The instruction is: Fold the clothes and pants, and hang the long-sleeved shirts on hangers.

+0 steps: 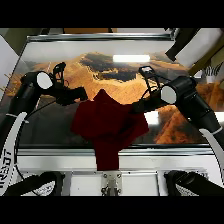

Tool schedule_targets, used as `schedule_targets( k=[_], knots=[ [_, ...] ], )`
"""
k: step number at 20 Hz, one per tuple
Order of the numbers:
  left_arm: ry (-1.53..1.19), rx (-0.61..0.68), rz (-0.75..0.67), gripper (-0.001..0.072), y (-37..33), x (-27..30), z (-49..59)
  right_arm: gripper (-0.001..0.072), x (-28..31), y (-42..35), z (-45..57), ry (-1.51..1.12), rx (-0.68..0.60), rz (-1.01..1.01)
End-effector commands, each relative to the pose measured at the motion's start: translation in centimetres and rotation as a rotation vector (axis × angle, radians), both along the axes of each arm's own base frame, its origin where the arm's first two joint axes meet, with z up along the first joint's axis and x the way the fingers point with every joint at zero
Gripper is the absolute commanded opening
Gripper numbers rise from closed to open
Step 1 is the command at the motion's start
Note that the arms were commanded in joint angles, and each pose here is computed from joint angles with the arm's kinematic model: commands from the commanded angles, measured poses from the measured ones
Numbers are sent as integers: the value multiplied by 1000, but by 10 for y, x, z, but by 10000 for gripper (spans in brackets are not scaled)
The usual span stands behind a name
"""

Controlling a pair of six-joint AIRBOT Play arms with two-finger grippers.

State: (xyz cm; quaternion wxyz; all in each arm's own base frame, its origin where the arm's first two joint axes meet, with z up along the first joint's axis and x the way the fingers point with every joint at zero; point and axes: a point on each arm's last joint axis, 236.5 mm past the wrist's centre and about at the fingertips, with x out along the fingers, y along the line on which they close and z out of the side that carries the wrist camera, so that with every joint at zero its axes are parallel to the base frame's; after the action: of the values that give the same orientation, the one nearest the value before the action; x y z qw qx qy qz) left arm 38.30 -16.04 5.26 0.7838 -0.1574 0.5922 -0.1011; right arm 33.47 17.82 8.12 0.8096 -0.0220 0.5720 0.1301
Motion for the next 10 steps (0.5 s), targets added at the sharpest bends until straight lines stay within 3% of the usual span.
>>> schedule_targets(
  k=[1,5,10],
  knots=[
    [-68,-60,-104,704,-58,-6,15,22,27,-13,-3,-29,51,-127],
    [-152,33,-308,704,-141,-75,-5,22,27,-14,-3,-29,52,-132],
    [-266,220,-404,704,-177,-113,-37,23,27,-13,-3,-26,56,-131]
  ],
)
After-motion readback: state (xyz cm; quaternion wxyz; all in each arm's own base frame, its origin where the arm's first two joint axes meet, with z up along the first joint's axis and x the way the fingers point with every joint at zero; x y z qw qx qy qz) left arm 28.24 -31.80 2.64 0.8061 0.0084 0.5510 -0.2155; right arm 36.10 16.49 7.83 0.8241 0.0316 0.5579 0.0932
